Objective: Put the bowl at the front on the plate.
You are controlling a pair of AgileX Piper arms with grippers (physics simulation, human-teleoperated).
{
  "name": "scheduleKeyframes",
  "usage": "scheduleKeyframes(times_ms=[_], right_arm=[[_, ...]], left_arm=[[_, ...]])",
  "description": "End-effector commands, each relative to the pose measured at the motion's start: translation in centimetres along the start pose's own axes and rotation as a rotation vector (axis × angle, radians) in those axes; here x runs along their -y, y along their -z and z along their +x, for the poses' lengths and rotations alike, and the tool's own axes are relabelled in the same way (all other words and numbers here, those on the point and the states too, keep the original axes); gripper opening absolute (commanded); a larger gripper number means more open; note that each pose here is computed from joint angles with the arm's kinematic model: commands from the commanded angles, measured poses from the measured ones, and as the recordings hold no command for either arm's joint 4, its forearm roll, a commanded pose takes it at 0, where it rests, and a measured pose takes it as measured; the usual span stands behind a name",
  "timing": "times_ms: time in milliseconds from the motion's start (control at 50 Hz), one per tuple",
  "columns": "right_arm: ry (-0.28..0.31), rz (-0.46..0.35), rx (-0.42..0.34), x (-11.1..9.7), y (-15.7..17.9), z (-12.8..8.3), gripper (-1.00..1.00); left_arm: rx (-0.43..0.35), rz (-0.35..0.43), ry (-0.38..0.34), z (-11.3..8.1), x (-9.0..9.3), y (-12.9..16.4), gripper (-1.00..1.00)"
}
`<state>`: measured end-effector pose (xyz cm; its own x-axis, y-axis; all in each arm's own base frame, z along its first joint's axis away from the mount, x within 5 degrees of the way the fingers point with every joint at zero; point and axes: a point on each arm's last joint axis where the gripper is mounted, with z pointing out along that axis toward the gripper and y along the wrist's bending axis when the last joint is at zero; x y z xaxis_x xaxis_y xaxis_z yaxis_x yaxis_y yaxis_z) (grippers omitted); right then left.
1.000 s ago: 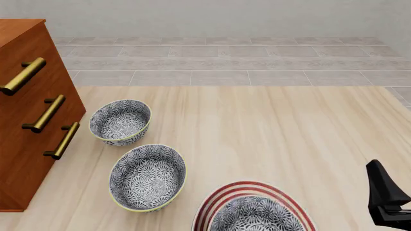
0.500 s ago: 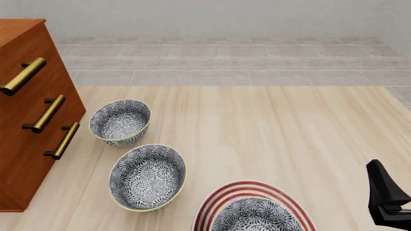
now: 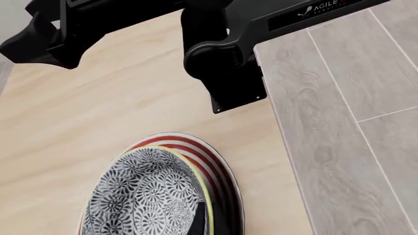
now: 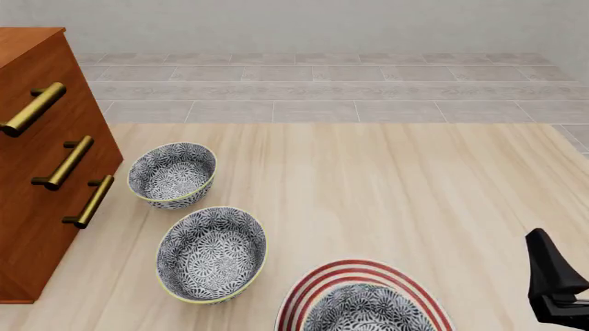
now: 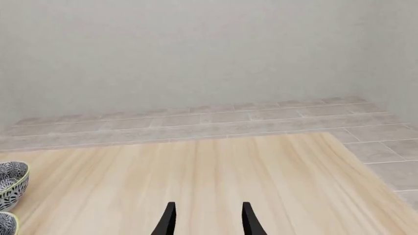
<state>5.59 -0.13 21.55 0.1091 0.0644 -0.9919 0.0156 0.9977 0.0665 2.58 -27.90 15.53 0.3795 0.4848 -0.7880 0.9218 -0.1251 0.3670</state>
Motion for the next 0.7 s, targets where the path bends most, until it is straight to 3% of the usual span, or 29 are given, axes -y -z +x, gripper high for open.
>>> scheduleKeyframes(times_ms=[20, 220, 240, 700], right_arm=[[-0.003, 0.002, 0.001, 0.01, 0.0, -0.02, 1.0], [-0.003, 0.002, 0.001, 0.01, 0.0, -0.03, 1.0], [-0.003, 0.002, 0.001, 0.01, 0.0, -0.02, 1.0], [-0.002, 0.002, 0.001, 0.01, 0.0, -0.03, 1.0]], left_arm=[[-0.001, 0.006, 0.004, -0.2, 0.13, 0.01, -1.0], [-0.003, 0.011, 0.014, -0.31, 0.2, -0.03, -1.0], [-0.003, 0.012, 0.015, -0.35, 0.22, -0.02, 1.0], [0.007, 0.013, 0.022, -0.82, 0.16, 0.29, 1.0]])
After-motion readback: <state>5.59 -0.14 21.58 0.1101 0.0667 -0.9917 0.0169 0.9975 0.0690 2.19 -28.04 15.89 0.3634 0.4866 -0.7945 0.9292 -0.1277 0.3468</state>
